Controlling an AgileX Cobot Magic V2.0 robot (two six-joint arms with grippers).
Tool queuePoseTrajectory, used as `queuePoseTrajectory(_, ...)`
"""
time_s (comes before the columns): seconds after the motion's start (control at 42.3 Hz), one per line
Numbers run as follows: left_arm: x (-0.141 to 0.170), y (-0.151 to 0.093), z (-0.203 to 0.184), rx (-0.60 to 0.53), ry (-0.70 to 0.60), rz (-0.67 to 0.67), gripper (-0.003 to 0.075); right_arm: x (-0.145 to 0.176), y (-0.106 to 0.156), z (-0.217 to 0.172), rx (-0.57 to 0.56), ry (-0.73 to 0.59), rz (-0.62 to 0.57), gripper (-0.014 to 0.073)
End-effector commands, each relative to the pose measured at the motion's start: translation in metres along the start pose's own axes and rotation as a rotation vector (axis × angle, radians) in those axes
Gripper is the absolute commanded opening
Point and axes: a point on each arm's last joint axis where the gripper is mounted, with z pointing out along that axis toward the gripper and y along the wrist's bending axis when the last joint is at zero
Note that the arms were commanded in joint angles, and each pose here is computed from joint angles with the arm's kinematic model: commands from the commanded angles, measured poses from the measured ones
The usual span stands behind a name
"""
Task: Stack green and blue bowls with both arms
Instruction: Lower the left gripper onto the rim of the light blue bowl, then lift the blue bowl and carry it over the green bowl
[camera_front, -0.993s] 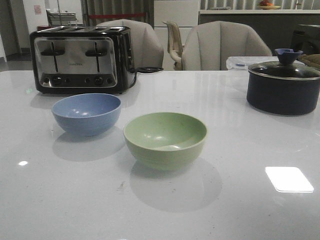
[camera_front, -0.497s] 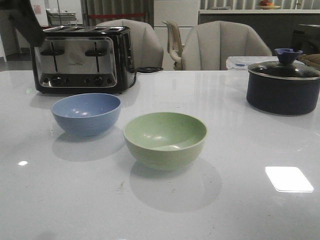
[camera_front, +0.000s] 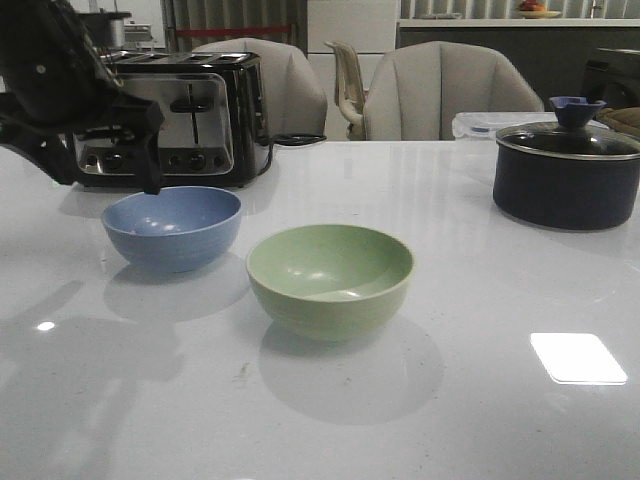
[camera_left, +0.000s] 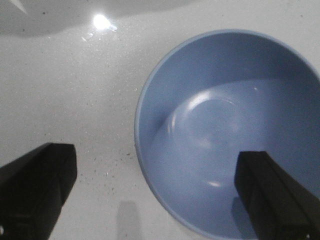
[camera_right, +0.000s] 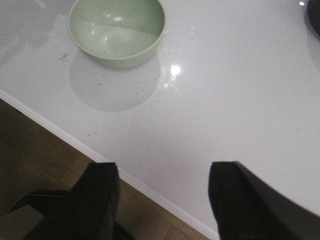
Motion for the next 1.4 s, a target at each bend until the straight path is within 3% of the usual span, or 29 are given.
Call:
queuePoseTrajectory(0.0,-0.021,0.001,-0.011,-0.001,-0.127,-0.005,0.0677,-0.012,-0.001,-0.007,0.01,-0.092,-0.012,0.0504)
queuePoseTrajectory(0.166,-0.02,0.002,0.009,-0.005,-0.13,-0.008,0.0561,-0.012,-0.001,-0.007,0.01,-0.092,-0.012,0.0504)
queuePoseTrajectory(0.402,-0.019,0.002,0.014,-0.002,-0.118,-0.012,0.0286,-0.012,-0.001,-0.007,0.01,-0.092,-0.012,0.0504)
queuePoseTrajectory(0.615,-0.018,0.002,0.014,-0.001,-0.101,-0.012,0.0106,-0.012,-0.001,-0.007,0.01,-0.092,-0.012,0.0504)
queuePoseTrajectory(0.828,-0.026,0.0,-0.002,0.008,-0.065,-0.007,0.0101,-0.012,-0.001,-0.007,0.01,-0.092,-0.012,0.0504)
queuePoseTrajectory(1.112,-0.054,-0.009,-0.059,0.063,-0.097,-0.012,0.0101,-0.012,-0.001,-0.007,0.01,-0.092,-0.012,0.0504)
queuePoseTrajectory(1.372,-0.052,-0.061,-0.107,0.139,-0.159,0.142,0.0101,-0.012,-0.001,-0.007,0.01,-0.092,-0.012,0.0504)
